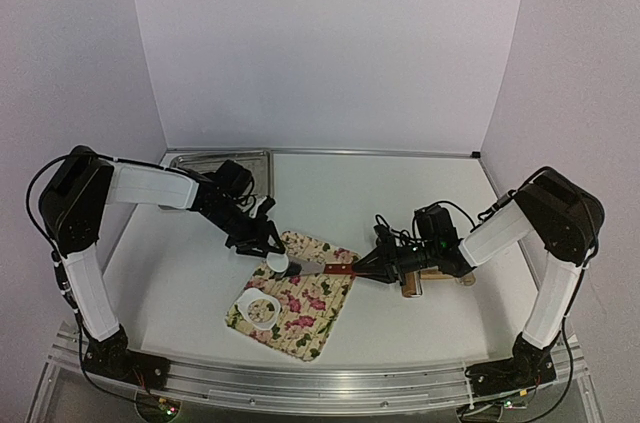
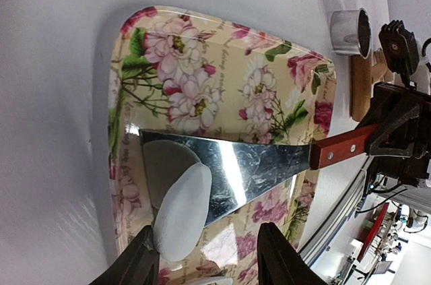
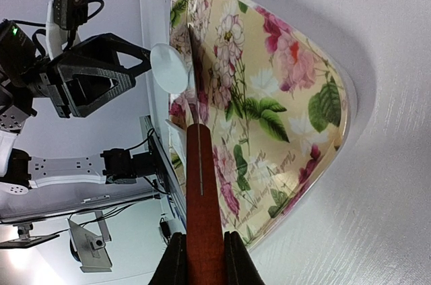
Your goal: Roll out the dumpling wrappers from the dough
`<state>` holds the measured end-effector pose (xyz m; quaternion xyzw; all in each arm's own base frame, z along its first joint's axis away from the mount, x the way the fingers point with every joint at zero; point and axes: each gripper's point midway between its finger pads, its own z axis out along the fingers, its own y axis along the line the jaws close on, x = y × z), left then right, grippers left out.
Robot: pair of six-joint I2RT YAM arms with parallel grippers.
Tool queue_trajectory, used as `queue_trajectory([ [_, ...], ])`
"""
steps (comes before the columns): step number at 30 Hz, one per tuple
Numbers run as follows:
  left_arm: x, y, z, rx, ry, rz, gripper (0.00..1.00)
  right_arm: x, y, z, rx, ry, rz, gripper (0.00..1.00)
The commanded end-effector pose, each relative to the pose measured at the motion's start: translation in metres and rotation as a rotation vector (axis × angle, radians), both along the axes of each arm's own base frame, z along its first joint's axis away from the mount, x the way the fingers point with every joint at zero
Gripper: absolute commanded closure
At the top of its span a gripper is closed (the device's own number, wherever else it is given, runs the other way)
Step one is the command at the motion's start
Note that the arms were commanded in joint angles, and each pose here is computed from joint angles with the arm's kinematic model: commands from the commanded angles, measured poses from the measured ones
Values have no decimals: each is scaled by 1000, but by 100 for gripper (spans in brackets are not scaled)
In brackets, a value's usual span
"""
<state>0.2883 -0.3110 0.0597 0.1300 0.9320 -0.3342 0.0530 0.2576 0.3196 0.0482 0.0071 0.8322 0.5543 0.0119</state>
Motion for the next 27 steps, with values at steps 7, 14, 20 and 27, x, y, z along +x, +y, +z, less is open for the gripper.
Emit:
queue_trajectory([
  [7,-2,-10,18,-52,-31,-5,33,-3,-17,-39,-130,106,-75,100],
  [14,-1,3,6,40,-39,10,30,-4,-12,-25,-69,84,-58,100],
  [20,0,-6,9,-11,-31,2,30,0,-3,-12,32,75,-52,100],
  [27,18,-3,51,-53,-122,53,27,2,3,9,122,33,-31,100],
])
